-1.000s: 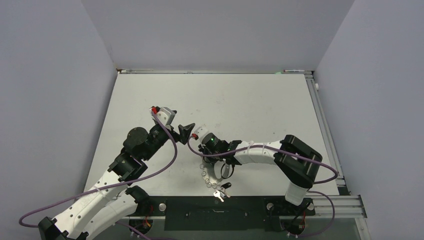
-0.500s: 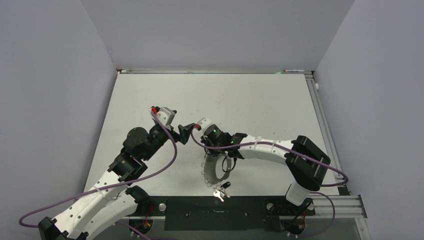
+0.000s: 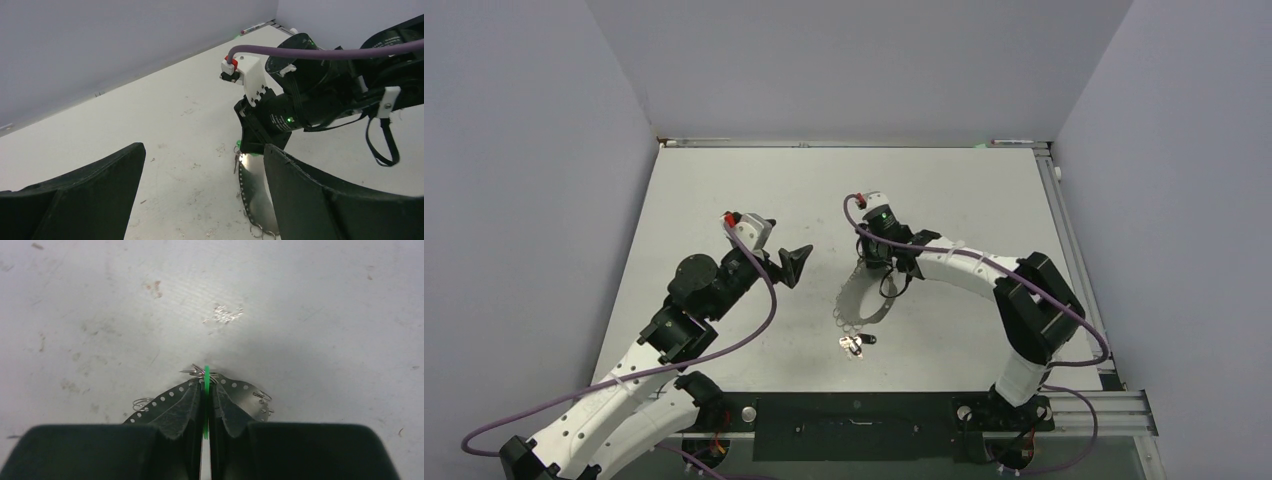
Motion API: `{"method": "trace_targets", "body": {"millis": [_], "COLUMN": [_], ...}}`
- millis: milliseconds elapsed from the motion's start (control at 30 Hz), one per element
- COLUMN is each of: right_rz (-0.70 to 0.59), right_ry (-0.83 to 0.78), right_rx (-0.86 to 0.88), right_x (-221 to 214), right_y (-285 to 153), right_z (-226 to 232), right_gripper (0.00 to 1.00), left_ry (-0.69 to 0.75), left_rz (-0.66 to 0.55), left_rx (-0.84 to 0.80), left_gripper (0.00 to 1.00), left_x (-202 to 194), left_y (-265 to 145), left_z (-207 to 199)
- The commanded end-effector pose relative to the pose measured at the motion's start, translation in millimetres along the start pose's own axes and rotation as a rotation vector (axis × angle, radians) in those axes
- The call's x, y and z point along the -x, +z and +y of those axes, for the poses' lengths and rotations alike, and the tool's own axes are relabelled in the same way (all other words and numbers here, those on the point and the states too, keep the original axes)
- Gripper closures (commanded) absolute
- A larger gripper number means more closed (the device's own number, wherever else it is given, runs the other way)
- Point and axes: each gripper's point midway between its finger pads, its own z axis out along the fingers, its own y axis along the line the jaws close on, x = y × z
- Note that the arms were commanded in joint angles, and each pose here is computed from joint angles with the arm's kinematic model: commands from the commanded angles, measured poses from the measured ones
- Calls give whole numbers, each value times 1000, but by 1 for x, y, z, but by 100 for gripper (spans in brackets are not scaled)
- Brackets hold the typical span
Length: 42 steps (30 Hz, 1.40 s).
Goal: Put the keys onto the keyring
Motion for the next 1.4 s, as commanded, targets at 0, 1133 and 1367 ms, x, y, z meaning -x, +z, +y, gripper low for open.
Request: {"method": "trace_targets", "body": {"millis": [0, 1133, 1367], "right_rz": [-83, 88, 68], "right_ry": [127, 145, 139], "right_rx": [-25, 173, 83], "right_x": [40, -27, -8], "right_y": [15, -29, -20], "right_z": [-24, -26, -62], "right_gripper": [95, 95, 95], "left_ry": [5, 6, 7], "left_rz": [-45, -14, -11], "left_rx": [-5, -5, -5], "left_gripper": [14, 14, 14], "left_x": [20, 13, 12], "left_y": [0, 6, 6], "left_z": [-1, 0, 0]}}
